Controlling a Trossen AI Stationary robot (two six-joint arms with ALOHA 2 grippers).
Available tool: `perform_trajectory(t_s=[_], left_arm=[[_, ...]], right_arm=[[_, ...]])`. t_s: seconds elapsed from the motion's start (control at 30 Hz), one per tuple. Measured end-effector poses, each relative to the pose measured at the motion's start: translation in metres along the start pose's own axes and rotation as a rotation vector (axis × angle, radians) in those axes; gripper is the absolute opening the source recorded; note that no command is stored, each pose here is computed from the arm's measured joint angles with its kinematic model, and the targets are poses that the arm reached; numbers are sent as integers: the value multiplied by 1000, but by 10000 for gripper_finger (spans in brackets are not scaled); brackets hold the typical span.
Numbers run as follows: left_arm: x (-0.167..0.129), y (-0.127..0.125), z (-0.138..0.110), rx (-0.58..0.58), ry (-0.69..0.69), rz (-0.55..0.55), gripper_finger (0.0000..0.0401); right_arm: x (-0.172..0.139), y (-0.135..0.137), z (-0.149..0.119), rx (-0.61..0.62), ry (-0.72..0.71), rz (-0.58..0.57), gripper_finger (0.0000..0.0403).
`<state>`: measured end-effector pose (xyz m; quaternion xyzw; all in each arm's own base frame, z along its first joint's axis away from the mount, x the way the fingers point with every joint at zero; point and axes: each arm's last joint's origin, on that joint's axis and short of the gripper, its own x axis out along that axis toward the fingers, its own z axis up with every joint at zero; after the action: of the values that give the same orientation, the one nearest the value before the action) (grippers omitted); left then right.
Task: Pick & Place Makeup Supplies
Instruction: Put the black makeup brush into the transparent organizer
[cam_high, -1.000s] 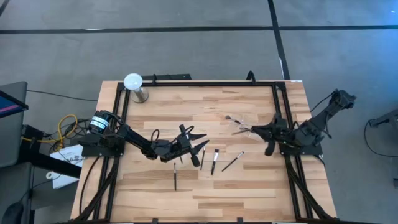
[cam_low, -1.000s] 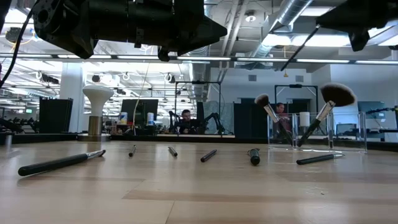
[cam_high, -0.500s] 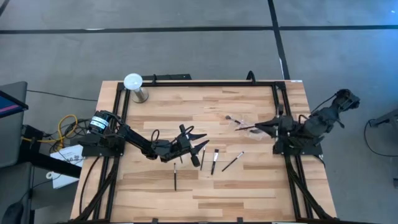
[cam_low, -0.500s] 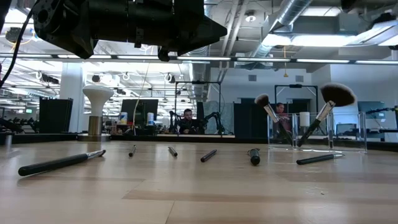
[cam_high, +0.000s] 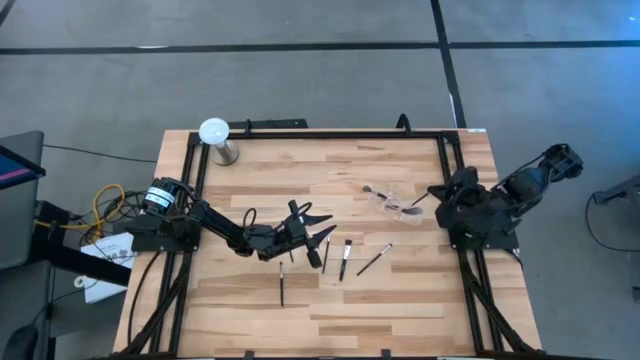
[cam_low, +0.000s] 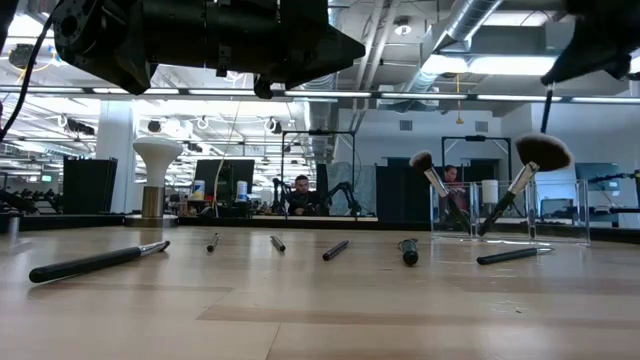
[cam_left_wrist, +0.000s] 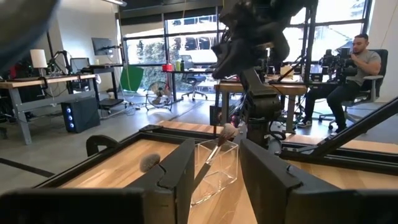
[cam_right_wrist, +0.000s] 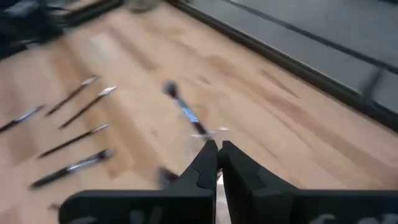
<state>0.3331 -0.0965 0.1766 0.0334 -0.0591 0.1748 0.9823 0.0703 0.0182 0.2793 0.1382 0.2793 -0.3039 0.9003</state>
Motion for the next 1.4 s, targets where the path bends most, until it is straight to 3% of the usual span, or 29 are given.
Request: perform_trajectory(t_s=[0.2,0.53,1.07,1.4], left_arm=[[0,0,0,0,0,0,125],[0,0,0,0,0,-1,126],[0,0,0,0,0,-1,127],[0,0,0,0,0,-1,127]], right_arm=[[7,-2,-6,73,29,-56,0],[37,9,-37,45,94,-153,0],[39,11,-38,89,95,-172,0],[45,19,-41,27,120,-223,4]])
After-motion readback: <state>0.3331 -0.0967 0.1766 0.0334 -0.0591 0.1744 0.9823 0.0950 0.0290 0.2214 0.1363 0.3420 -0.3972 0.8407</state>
